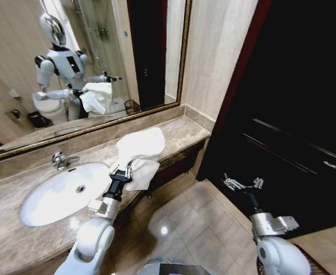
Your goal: Discard the used towel into the hamper.
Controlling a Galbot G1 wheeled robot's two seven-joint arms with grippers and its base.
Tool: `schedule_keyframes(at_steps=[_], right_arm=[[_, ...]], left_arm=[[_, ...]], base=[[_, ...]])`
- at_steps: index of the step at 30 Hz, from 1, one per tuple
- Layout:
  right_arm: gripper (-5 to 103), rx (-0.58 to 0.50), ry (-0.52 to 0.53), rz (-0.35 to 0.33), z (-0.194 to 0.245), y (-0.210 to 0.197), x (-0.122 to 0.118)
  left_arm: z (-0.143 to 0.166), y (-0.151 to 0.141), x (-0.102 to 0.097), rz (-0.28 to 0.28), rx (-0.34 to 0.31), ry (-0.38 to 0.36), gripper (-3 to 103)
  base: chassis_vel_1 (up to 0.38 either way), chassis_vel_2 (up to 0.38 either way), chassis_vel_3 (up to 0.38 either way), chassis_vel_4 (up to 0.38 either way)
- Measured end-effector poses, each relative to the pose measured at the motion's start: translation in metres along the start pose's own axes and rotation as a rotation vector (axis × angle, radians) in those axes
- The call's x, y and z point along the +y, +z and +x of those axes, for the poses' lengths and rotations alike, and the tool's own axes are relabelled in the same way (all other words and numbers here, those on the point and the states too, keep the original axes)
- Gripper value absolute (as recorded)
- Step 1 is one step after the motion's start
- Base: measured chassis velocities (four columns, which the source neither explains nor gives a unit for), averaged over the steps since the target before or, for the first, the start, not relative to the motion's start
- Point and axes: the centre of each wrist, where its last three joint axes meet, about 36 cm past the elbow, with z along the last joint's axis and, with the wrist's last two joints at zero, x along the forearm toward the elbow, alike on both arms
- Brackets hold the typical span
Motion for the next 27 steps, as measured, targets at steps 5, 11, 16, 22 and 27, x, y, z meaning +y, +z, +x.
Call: schedule_keyframes(at_steps=[5, 11, 16, 22, 27], right_arm=[[100, 0.002, 0.004, -0.001, 0.0008, 0.0004, -0.0003], [100, -0.002, 0.018, -0.005, 0.0001, 0.0007, 0.0016], [100, -0.006, 0.028, -0.003, 0.0012, -0.0016, 0.0027], [100, -0.009, 0.042, -0.001, 0.0014, -0.0029, 0.0030], [100, -0.009, 0.049, -0.001, 0.0016, -0.0016, 0.0029]], left_arm=[[-0.0022, -0.0008, -0.0038, 0.003, -0.005, 0.011, 7], [-0.0073, -0.0044, -0.0081, -0.001, -0.005, 0.031, 7], [-0.0082, -0.0047, -0.0084, -0.003, 0.001, 0.036, 7], [-0.0077, -0.0035, -0.0085, -0.001, 0.005, 0.037, 7], [-0.0069, -0.0046, -0.0095, 0.013, 0.012, 0.040, 7]], base=[[-0.076, -0.082, -0.077, -0.081], [-0.095, -0.106, -0.107, -0.110], [-0.118, -0.127, -0.134, -0.120], [-0.116, -0.125, -0.123, -0.124], [-0.123, -0.124, -0.133, -0.128]])
